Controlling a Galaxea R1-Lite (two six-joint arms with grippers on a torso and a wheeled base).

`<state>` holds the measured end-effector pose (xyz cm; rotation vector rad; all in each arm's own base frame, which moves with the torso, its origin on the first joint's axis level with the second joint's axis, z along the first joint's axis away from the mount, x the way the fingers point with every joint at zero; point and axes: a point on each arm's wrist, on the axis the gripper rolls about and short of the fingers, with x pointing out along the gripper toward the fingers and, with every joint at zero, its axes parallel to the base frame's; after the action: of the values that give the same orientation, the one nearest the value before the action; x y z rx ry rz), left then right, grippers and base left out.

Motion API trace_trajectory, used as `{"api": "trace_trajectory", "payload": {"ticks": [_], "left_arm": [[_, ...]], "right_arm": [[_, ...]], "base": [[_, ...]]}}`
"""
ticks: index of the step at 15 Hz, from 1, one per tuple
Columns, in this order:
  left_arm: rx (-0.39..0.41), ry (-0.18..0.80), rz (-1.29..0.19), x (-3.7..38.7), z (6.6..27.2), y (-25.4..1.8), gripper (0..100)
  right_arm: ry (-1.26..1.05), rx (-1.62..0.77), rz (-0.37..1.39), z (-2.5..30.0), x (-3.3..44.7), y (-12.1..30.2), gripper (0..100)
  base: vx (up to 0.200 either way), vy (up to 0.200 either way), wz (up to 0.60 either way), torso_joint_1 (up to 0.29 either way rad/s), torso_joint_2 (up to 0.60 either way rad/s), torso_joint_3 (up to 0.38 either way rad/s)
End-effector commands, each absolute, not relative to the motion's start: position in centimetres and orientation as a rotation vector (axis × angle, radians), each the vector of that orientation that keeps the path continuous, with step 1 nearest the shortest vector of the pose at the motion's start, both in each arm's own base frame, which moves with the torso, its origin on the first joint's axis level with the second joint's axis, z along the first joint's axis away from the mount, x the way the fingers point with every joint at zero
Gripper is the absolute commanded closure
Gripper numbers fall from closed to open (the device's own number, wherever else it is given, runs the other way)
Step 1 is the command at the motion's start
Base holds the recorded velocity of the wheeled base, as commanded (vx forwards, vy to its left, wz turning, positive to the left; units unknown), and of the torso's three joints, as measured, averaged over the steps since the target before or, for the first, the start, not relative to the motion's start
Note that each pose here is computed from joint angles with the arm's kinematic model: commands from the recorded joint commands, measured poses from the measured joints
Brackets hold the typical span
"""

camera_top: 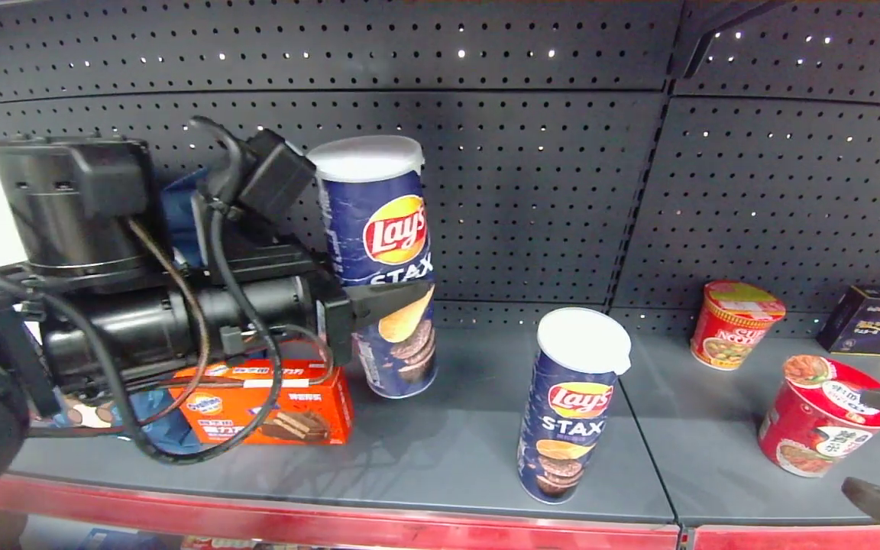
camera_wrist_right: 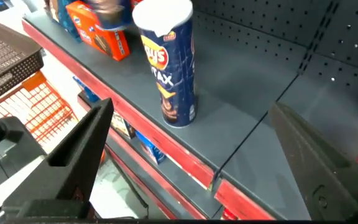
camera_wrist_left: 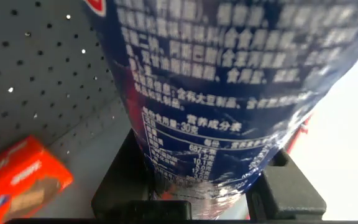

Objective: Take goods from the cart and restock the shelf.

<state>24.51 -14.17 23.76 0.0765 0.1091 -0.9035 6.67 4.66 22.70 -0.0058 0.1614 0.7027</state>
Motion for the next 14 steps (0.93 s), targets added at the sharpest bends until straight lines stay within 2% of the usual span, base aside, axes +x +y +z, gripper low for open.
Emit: {"api": "trace_trajectory", "payload": {"ticks": [1,3,6,10,14], "left_arm": [[0.080,0.162,-0.914,27.2,21.7,-16.3,100],[0.077,0.154,-0.917,28.5,21.9,-17.0,100],[0.078,0.157,-0.929,30.7,20.9,-18.0,100],[0.054,0.157,-1.098,32.4,20.3,-18.9,100],[0.050,0.153,-1.157,34.9,19.1,-19.7,100]], "right_arm": [[0.174,-0.009,0.702,23.1,7.3,5.1,0],[0.168,-0.007,0.702,23.4,7.5,5.2,0],[0.165,-0.006,0.703,23.8,7.7,5.3,0],[0.172,-0.010,0.703,23.7,7.9,5.5,0],[0.173,-0.010,0.700,23.7,8.0,5.5,0]], "base": [[0.000,0.000,0.00,0.000,0.00,0.000],[0.000,0.000,0.00,0.000,0.00,0.000],[0.000,0.000,0.00,0.000,0.00,0.000],[0.000,0.000,0.00,0.000,0.00,0.000],[0.000,0.000,0.00,0.000,0.00,0.000]]}}
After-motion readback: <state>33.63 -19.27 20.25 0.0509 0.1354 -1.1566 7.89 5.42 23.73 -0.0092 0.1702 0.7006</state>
